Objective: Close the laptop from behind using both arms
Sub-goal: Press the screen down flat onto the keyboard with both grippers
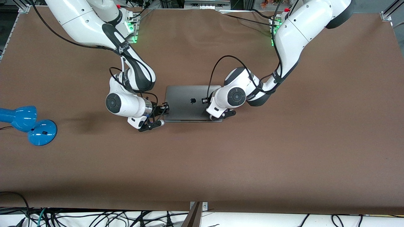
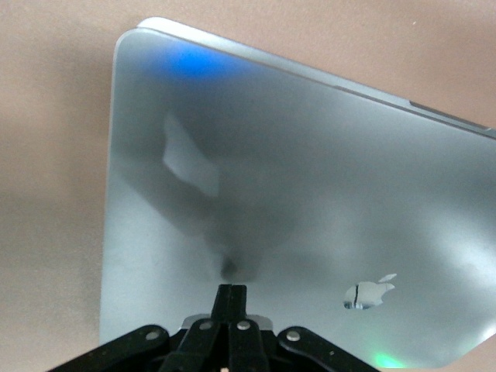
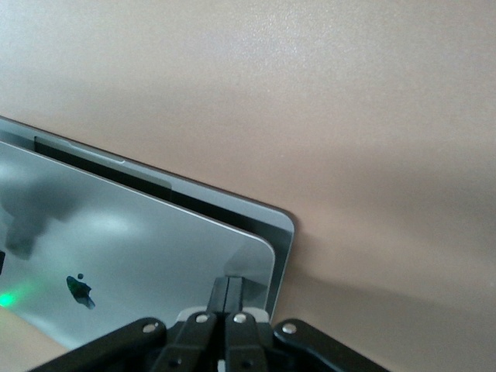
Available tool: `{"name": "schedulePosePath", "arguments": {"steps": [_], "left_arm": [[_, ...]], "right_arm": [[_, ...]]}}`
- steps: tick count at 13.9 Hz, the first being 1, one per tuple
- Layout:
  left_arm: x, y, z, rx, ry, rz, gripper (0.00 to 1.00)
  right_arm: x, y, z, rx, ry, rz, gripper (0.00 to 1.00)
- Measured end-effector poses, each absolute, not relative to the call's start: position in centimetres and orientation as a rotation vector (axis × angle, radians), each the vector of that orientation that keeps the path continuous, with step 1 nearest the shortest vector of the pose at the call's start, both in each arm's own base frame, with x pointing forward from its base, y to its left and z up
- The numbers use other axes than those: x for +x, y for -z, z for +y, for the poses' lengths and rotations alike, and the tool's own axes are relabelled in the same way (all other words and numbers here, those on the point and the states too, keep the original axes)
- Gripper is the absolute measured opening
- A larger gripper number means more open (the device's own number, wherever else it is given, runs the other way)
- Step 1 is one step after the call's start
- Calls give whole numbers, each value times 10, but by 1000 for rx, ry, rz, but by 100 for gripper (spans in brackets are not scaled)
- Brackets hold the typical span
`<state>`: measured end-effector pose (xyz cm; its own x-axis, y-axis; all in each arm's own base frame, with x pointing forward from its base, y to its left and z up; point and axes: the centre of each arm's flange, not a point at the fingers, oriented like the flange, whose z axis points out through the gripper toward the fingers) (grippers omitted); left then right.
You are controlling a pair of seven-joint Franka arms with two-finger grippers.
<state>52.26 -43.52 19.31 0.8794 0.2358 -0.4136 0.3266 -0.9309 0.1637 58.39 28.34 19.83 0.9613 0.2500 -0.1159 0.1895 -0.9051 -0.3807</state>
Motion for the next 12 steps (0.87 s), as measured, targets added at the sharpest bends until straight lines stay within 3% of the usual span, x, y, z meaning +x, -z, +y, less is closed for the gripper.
{"name": "schedulePosePath", "arguments": {"steps": [12], "left_arm": [[525, -180, -435, 2829, 529, 411, 1]], "right_arm": [[590, -180, 286, -2734, -208, -300, 1]]}}
